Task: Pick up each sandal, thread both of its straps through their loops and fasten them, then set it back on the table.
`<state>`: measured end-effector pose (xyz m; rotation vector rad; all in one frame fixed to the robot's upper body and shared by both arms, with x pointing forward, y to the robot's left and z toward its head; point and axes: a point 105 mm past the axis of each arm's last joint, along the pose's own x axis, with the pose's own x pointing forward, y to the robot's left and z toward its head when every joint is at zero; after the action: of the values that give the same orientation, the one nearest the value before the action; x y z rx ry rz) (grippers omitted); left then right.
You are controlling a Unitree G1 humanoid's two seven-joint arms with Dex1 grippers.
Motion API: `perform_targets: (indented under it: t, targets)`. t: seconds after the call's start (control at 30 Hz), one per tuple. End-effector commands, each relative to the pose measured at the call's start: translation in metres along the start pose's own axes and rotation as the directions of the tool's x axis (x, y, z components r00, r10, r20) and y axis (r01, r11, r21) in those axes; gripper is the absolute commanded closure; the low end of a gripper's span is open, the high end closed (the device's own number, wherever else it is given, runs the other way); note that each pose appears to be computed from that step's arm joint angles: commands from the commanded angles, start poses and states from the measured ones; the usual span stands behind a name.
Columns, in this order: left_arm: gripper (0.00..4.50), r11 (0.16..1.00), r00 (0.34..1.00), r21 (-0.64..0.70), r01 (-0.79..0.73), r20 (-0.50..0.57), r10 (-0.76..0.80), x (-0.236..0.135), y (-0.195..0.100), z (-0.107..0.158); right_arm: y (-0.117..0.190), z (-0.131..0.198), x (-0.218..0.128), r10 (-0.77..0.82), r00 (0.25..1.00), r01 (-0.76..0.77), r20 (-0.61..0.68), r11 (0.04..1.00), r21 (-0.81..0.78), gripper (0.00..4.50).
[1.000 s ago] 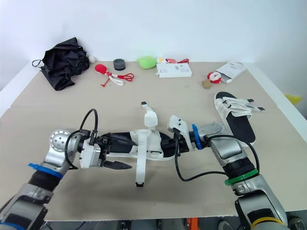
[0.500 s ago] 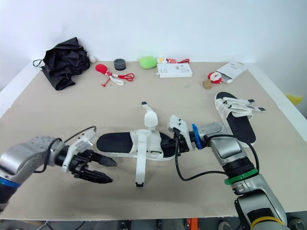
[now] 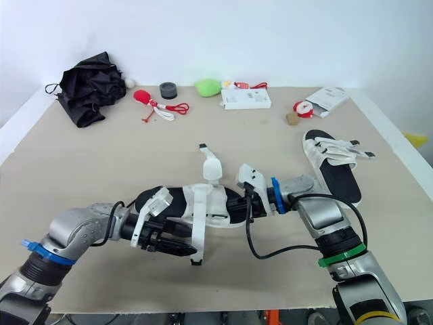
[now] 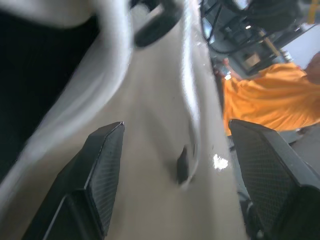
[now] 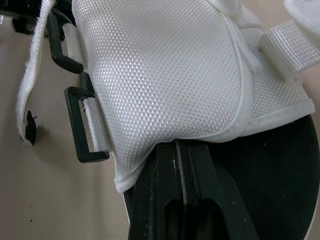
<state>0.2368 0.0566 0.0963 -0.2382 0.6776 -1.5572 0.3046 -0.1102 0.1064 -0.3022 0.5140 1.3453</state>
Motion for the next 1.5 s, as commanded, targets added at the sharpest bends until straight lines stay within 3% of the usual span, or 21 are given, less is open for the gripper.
perform_targets:
  t: [0.03,0.53,0.63,0.77,0.8,0.83,1.13,1.3,1.5]
  targets:
    - [1.06,0.999,0.999,0.013,0.044,-0.009,-0.044,0.003,-0.01,0.001,0.004,-0.032,0.005,-0.004,0.994,0.016,-0.107,0.994,0.107,4.5]
    - [1.06,1.0,0.999,0.025,-0.011,0.031,0.01,0.011,-0.007,-0.008,-0.002,-0.021,0.003,0.001,0.994,0.01,-0.111,0.995,0.101,4.5]
    - [1.84,0.999,0.999,0.025,-0.02,0.038,0.019,0.013,-0.007,-0.009,-0.002,-0.021,0.004,0.004,0.994,0.007,-0.11,0.995,0.098,4.5]
    - [3.9,1.0,0.999,0.012,-0.01,0.047,0.009,0.012,-0.009,-0.008,-0.003,-0.019,0.004,0.005,0.994,0.006,-0.107,0.996,0.094,4.5]
    - [4.33,1.0,0.999,0.007,0.0,0.047,0.0,0.011,-0.011,-0.008,-0.003,-0.019,0.004,0.004,0.994,0.006,-0.106,0.996,0.094,4.5]
    - [4.47,1.0,0.999,0.003,0.01,0.042,-0.01,0.01,-0.013,-0.008,-0.003,-0.018,0.004,0.003,0.994,0.007,-0.106,0.996,0.093,4.5]
    - [4.47,0.997,0.998,-0.034,0.067,0.003,-0.067,-0.001,-0.024,-0.006,-0.006,-0.017,0.004,0.001,0.995,0.009,-0.103,0.996,0.091,4.5]
    - [4.47,0.987,0.982,-0.111,0.112,0.166,-0.093,-0.009,-0.025,0.046,-0.006,-0.017,0.005,0.004,0.995,0.005,-0.101,0.996,0.091,4.5]
    - [4.47,0.975,0.954,-0.168,0.145,0.283,-0.093,-0.018,-0.021,0.095,-0.009,-0.015,0.007,-0.004,0.996,0.012,-0.089,0.997,0.083,4.5]
